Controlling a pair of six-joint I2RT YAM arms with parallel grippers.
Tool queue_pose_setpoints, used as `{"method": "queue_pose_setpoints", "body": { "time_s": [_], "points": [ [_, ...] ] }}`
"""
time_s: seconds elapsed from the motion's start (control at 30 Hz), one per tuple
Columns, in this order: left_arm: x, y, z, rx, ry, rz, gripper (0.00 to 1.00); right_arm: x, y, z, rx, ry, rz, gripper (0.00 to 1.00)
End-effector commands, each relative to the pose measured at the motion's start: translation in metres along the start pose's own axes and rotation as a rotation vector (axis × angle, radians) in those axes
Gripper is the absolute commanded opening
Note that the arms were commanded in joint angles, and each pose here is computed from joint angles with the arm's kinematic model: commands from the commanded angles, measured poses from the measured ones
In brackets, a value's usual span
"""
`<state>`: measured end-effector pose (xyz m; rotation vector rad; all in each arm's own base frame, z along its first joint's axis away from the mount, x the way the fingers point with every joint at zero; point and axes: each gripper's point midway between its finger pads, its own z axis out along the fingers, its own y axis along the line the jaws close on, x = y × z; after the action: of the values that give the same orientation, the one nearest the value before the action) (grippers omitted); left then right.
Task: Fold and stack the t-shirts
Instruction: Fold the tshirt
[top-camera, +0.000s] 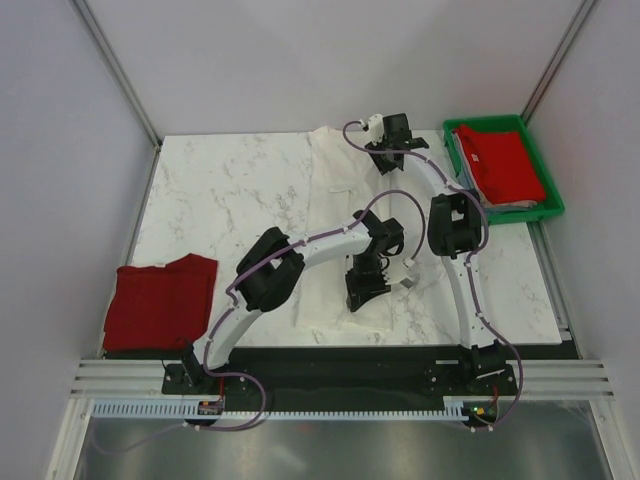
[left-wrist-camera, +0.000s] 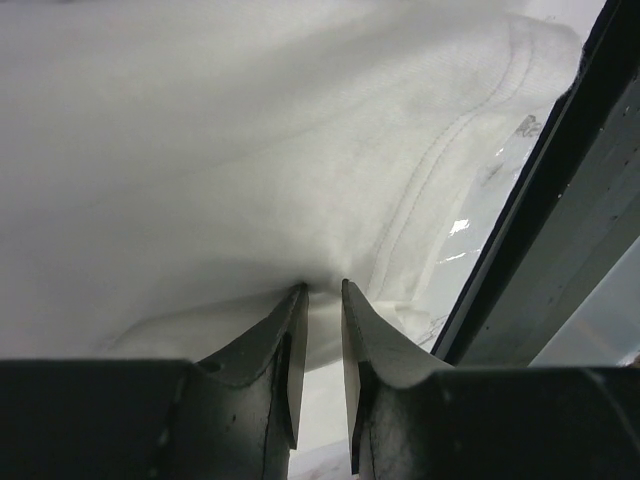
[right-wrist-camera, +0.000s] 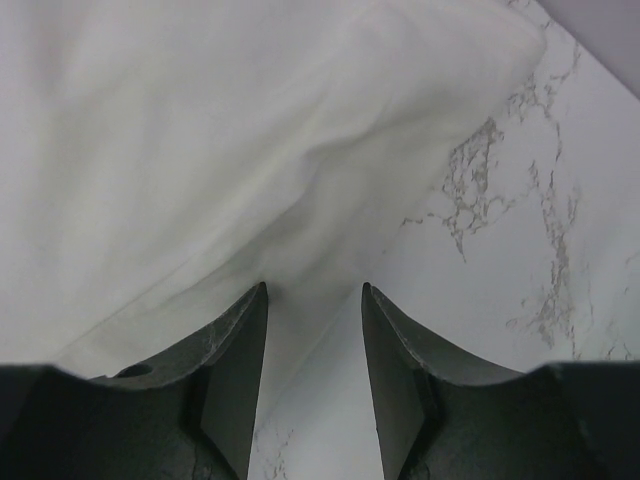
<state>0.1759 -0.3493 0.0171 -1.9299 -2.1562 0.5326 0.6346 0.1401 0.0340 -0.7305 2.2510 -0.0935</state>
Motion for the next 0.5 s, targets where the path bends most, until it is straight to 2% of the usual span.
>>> {"method": "queue_pose_setpoints", "body": {
  "time_s": [0.0,0.13,0.2,0.23,0.3,0.33,0.47],
  "points": [
    [-0.023,0.011,0.007,-0.024,-0.058,0.037,0.28,-0.002,0.012,0.016,-0.014,-0.018,-0.005,0.52],
    [-0.031,0.009,-0.013,-0.060,-0.088,0.030,0.28,-0.020,0.005,0.003,0.013,-0.052,0.016,0.52],
    [-0.036,-0.002,-0.046,-0.100,-0.141,0.038,0.29,-0.029,-0.009,-0.012,0.046,-0.066,0.050,0.52],
    [-0.036,-0.008,-0.060,-0.116,-0.167,0.039,0.30,-0.050,-0.025,-0.038,0.072,-0.115,0.078,0.52],
    [-0.033,-0.017,-0.087,-0.163,-0.210,0.041,0.32,-0.054,-0.049,-0.063,0.100,-0.135,0.156,0.52],
    [-0.030,-0.030,-0.116,-0.208,-0.270,0.049,0.34,-0.074,-0.062,-0.097,0.115,-0.192,0.209,0.53],
    [-0.011,-0.047,-0.171,-0.323,-0.393,0.003,0.46,-0.052,-0.055,-0.148,0.030,-0.179,0.320,0.53]
  ]
}}
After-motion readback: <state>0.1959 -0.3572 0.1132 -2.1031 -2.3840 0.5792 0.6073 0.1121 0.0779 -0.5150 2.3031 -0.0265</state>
